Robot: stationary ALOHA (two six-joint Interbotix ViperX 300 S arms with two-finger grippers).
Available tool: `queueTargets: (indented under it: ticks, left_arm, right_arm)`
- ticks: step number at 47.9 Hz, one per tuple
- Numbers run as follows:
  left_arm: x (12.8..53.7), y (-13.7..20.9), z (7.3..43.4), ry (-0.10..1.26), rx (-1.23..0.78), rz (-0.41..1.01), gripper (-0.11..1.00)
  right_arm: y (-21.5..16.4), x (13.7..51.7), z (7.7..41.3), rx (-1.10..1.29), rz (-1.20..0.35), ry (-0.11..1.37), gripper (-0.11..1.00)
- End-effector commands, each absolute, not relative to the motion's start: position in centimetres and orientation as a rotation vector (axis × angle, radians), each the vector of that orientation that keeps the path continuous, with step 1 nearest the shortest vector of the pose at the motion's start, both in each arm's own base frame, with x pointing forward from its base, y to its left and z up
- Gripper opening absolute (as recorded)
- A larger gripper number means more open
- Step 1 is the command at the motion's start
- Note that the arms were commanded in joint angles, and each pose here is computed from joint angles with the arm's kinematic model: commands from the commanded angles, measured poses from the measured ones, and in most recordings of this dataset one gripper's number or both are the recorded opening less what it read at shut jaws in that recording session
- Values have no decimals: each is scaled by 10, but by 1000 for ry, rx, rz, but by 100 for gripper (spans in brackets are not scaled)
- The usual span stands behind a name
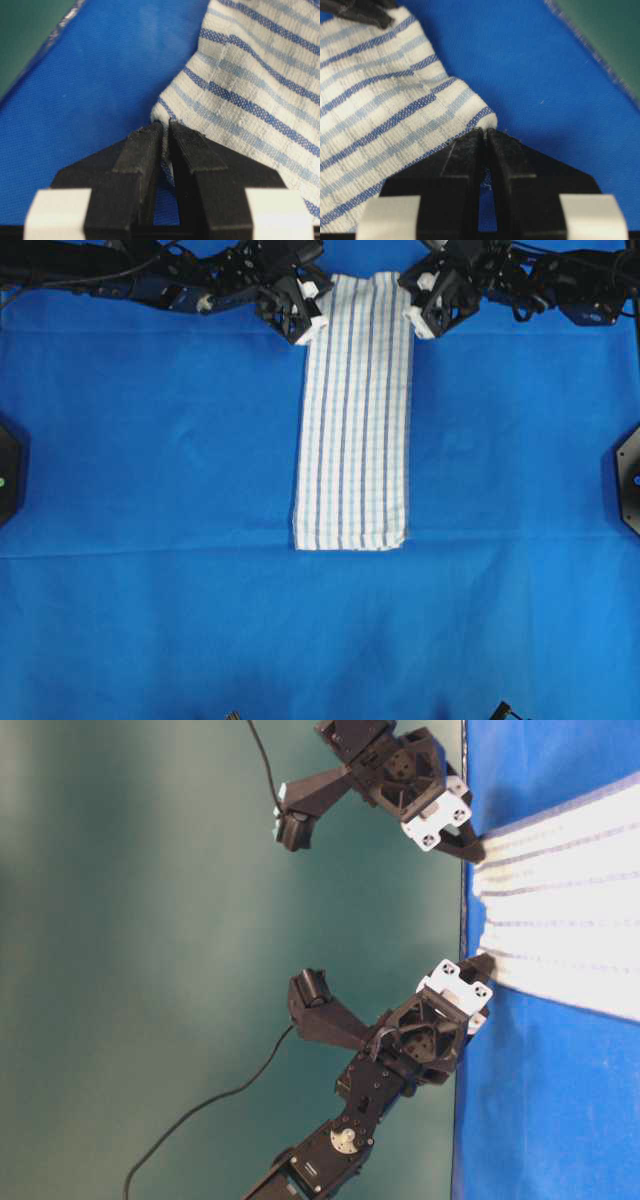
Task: Fold the blue towel.
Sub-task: 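Lift the far end with both grippers and fold it toward the near end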
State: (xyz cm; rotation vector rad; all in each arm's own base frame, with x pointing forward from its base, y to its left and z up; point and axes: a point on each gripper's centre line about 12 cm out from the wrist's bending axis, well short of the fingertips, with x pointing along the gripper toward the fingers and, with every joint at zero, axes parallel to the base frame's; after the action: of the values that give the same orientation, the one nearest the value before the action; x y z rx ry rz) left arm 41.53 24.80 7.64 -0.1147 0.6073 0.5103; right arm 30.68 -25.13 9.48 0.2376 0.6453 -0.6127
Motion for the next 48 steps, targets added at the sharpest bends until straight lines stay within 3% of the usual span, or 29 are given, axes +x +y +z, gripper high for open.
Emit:
queueTargets:
  ticks: [1,29,48]
  left_arm:
    - [416,254,105,545,-97,525,5]
    - [406,250,138,523,-91,528,5]
    - [388,187,164,513,-61,429,5]
  right_arm:
    - [-259,311,109,218,-622,603,6]
    - [-250,308,138,192,-616,557,6]
    - [-179,308,165,165,-483,531,6]
